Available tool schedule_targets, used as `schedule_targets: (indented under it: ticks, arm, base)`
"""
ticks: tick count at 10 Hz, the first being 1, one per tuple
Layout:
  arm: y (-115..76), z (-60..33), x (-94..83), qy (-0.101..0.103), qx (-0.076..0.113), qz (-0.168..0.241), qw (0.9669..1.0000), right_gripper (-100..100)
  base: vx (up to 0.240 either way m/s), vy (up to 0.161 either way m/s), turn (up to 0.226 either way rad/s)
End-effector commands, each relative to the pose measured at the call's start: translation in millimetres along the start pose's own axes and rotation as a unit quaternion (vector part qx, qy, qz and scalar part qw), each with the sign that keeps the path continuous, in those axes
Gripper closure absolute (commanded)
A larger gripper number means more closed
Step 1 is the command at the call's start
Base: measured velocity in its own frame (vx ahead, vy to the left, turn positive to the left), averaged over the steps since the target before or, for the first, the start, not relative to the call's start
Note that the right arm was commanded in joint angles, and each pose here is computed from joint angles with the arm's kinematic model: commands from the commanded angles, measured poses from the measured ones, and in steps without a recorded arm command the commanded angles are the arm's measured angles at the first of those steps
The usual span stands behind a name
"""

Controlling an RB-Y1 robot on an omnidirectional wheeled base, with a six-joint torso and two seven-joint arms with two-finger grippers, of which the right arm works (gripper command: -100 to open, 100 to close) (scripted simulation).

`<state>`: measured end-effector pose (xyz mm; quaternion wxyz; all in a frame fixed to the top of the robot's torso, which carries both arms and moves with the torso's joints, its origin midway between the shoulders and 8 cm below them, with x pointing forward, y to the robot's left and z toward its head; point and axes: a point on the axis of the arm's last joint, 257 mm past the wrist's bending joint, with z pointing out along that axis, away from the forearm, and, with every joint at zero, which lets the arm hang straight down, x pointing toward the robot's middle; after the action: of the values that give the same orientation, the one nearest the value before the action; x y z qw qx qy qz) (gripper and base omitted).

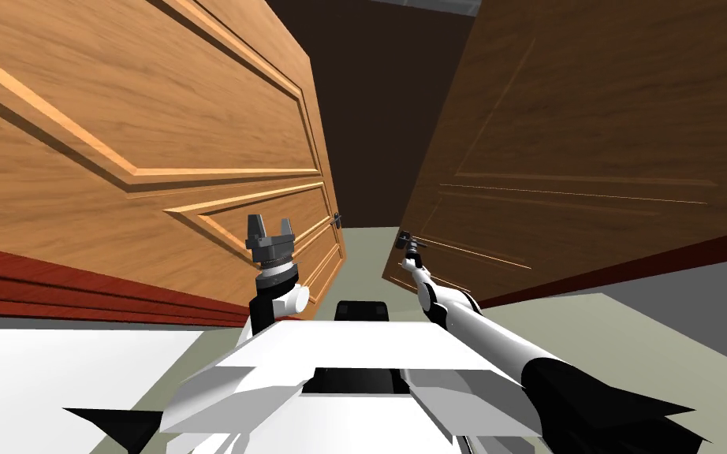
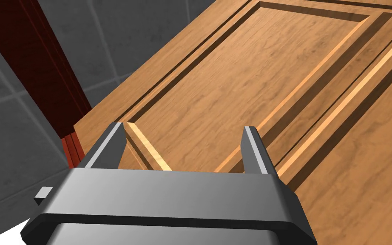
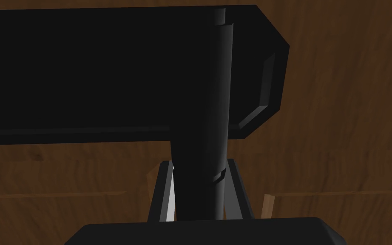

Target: Push the door open

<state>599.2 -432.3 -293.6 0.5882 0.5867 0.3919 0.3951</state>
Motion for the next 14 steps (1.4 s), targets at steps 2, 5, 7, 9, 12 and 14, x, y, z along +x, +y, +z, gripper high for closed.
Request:
schedule_targets:
  ticks: [2,5,7,9,12,14]
  arm:
    - [4.7,1.3,-14.0,-0.018,-0.004,-0.002,0.9998,100]
    - [2.2,1.0,-19.9,-0.034,0.000,-0.002,0.9994,100]
    - [-2.4,-0.7,-19.7,-0.035,0.006,-0.001,0.9994,100]
    - [0.7,0.1,-23.0,-0.046,0.002,-0.001,0.9990,100]
    - [1.5,-0.6,-24.5,-0.058,0.001,-0.001,0.9983,100]
    - [1.8,-1.4,-25.8,-0.069,0.000,-0.001,0.9976,100]
  base:
    - [0.136,0.043,-0.063]
    - [0.183,0.059,-0.094]
    - [0.116,0.041,-0.063]
    - [0.151,-0.023,-0.065]
    - [0.166,-0.008,-0.072]
    - [0.092,-0.014,-0.046]
